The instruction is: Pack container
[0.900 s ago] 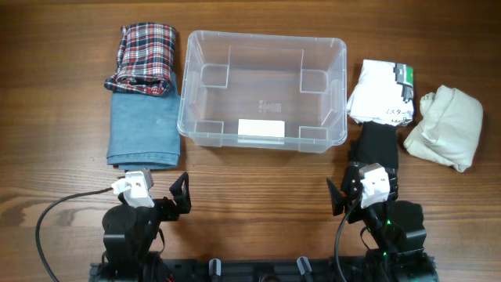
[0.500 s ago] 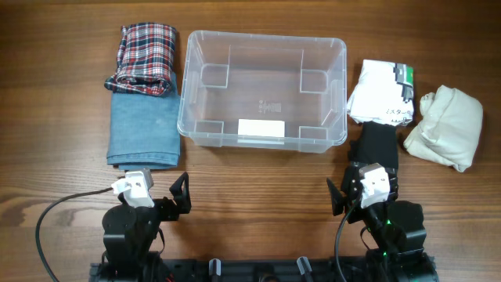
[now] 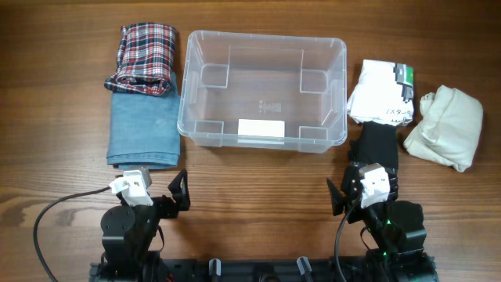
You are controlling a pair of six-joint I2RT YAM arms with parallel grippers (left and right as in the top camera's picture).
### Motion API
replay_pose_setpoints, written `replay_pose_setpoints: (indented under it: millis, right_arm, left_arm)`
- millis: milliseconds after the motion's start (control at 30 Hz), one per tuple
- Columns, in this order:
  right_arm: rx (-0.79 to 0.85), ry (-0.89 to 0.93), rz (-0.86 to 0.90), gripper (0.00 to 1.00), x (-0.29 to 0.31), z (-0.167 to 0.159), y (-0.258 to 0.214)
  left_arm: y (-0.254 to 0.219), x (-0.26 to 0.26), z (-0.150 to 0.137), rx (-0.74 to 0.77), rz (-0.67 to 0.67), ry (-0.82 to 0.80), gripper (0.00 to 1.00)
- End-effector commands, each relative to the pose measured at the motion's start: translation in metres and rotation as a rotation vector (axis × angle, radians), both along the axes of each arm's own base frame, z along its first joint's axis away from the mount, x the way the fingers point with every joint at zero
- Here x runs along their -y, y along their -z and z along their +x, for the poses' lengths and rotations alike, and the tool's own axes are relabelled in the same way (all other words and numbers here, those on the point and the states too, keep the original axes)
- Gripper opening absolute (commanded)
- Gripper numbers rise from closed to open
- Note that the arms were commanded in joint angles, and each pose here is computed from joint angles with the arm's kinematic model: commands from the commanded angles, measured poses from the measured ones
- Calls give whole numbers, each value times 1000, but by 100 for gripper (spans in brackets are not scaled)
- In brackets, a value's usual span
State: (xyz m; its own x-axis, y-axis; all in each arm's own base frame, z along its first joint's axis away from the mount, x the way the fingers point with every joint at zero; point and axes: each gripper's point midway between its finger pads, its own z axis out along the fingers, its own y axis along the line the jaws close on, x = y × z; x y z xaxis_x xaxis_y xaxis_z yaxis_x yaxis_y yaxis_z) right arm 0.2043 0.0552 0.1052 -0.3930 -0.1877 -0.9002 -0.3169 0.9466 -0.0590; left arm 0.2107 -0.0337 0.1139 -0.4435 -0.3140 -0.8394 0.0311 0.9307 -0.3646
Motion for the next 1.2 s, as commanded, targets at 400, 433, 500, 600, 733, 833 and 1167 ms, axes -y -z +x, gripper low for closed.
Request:
replay_pose_setpoints:
  millis: [400,433,500,600,733,833,1167]
  right_arm:
    - [7,3,17,100,0,0,-2]
    - [7,3,17,100,0,0,-2]
    - [7,2,17,100,-1,0,-2]
    - [7,2,17,100,-1,0,-2]
    - [7,2,17,100,-1,0,-2]
    - [7,2,17,100,-1,0,-2]
    - [7,2,17,100,-1,0,-2]
  left_arm:
    - [-5,0,1,-2,-86,-39,100]
    - [-12,1,2,11,-116,-45,100]
    - [-29,5,3,41,-162,-36,100]
    - [-62,7,5,47,-168,-22,99]
    - [-120,8,26,-7,-166,-29,100]
    - [-170,10,59,-57,-115,-4,100]
    - [-178,-76,127,-352,3,-167,100]
